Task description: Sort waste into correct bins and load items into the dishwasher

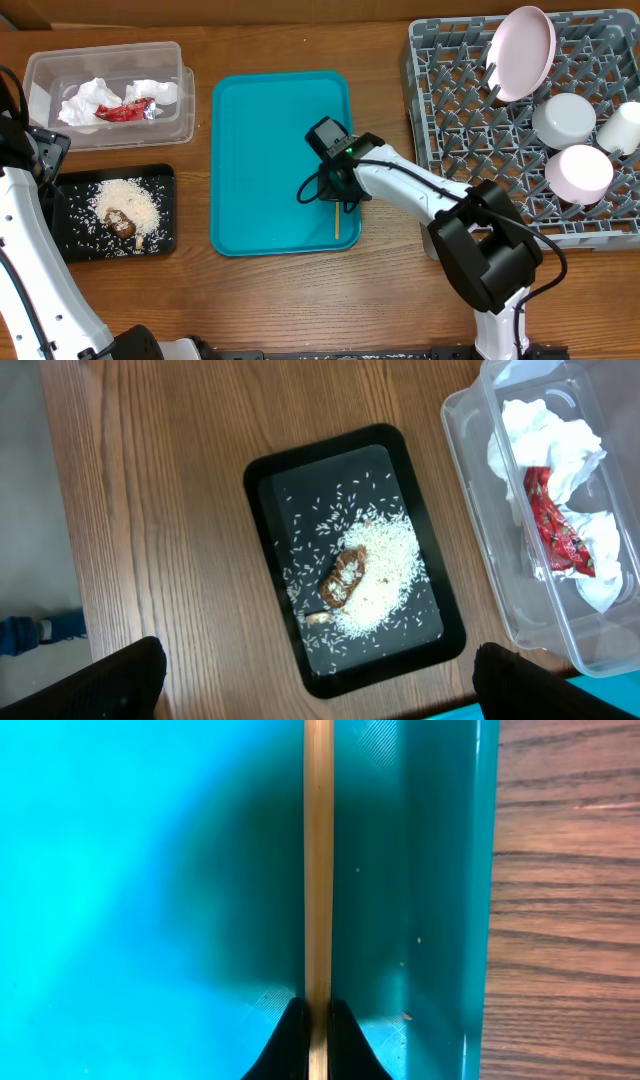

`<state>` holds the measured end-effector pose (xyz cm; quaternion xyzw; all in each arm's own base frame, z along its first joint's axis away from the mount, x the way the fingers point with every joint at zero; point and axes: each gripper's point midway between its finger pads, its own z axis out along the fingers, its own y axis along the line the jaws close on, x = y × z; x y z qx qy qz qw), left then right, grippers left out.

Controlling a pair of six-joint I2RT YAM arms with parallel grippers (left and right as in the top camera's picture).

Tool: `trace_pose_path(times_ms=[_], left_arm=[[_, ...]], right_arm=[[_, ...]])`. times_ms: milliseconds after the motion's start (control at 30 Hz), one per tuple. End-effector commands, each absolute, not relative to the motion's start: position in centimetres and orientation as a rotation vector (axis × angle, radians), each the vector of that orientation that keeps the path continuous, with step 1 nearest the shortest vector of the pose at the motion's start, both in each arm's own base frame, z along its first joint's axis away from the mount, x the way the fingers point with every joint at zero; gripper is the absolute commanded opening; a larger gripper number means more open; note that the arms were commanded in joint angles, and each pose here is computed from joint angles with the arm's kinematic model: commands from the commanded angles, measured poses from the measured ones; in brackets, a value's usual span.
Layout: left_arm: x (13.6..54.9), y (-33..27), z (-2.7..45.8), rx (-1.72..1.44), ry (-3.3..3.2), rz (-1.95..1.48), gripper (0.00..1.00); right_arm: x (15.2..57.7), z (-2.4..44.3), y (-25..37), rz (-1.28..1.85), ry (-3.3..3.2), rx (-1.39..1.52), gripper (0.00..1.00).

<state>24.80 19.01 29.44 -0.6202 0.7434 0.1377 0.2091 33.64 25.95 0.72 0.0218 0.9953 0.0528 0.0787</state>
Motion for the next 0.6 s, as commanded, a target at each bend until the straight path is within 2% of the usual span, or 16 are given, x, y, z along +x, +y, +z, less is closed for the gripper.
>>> trace_pose_path(times_ms=[0,100,300,433,567], left_arm=[[24.6,18.9,29.6,-1.745,2.045,0.375,1.0],[24.6,18.9,29.6,-1.745,2.045,0.375,1.0],[24.7,18.9,29.6,-1.744,2.046,0.375,1.0],[24.7,18.9,29.6,-1.744,2.045,0.374,1.0],[24.7,18.9,29.6,-1.744,2.045,0.374,1.0]], right_arm=[[35.3,2.2,25.9,0.11,2.935,0.092,0.04],[37.3,6.3,25.5,0.099,2.872,0.123,0.04],[42.6,17.6,22.3,0.17,2.674,0.111,0.04],[45.6,24.0,17.2,0.172,2.551,0.165,0.04],[48.2,27.2,11.4,0.121,2.471,0.102,0.04]])
